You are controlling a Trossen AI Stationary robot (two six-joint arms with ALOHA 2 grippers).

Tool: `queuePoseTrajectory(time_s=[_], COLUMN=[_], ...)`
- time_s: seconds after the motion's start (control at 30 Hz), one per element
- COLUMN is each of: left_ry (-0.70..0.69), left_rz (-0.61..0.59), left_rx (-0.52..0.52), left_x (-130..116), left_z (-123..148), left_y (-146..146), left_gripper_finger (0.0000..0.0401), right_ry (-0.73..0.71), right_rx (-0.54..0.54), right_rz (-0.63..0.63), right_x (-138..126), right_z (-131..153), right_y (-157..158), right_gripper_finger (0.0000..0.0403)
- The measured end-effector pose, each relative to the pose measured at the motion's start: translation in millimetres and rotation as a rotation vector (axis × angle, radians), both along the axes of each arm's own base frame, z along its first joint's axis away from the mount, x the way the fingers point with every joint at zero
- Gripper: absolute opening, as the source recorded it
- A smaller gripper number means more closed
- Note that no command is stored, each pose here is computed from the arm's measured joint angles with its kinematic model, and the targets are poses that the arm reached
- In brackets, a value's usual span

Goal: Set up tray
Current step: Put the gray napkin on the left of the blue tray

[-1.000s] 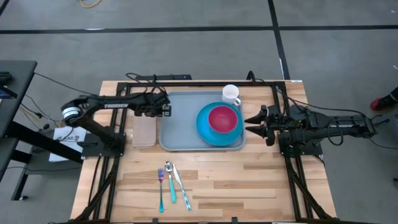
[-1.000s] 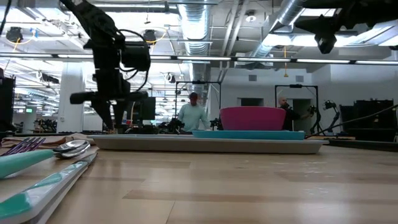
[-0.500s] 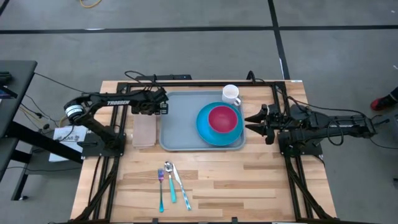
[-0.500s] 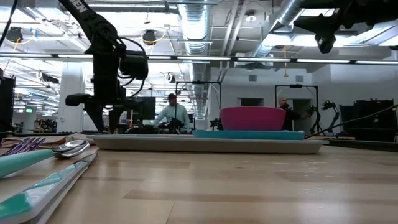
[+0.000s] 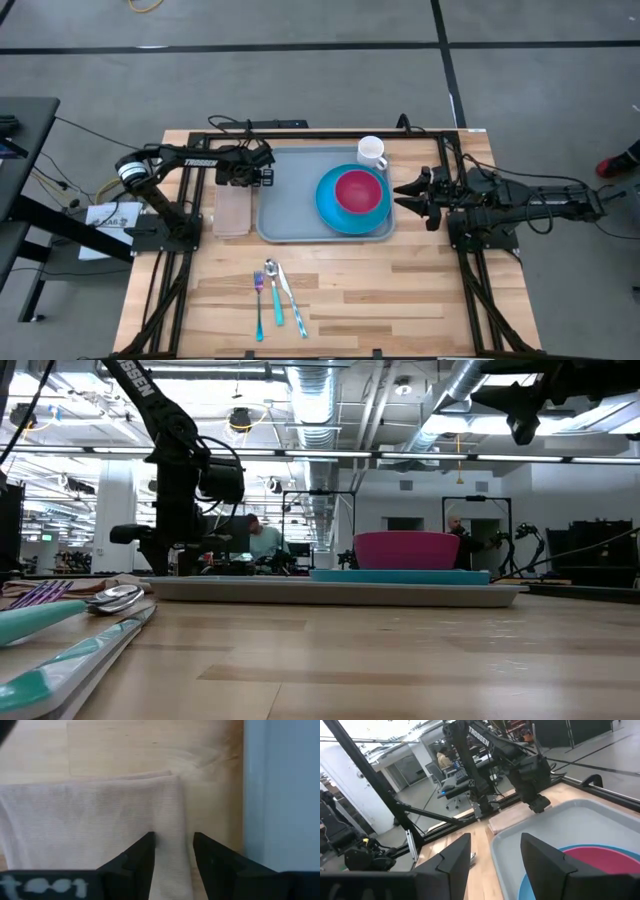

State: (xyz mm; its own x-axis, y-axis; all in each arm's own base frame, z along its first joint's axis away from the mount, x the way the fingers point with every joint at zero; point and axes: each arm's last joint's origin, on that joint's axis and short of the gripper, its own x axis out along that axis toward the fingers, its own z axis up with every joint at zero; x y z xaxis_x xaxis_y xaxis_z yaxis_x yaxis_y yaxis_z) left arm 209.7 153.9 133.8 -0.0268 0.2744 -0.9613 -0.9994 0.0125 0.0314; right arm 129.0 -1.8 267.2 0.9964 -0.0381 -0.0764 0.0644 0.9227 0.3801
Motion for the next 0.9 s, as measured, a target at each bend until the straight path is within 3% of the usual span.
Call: queuePoseTrajectory(time_s=[0.2, 0.47, 0.9], left_ry=[0.004, 0.019, -0.126], left_rz=[-0.009, -0.005, -0.008], left_rx=[-0.002, 0.001, -0.033], left_x=[0.0, -1.3, -2.6], left_z=[-0.5, -1.3, 17.2], left_y=[-0.1, -0.4, -3.2], left_gripper_finger=[0.0109, 0.0010, 0.0001], right_ry=[0.000, 0.000, -0.007], right_rx=[0.000, 0.000, -0.004], right_rz=[0.000, 0.000, 0.000], right_x=[0.1, 0.0, 0.1], right_z=[0.0, 0.0, 0.8], right_y=[0.0, 0.0, 0.0], right_gripper_finger=[0.0159, 0.0149, 0.0133])
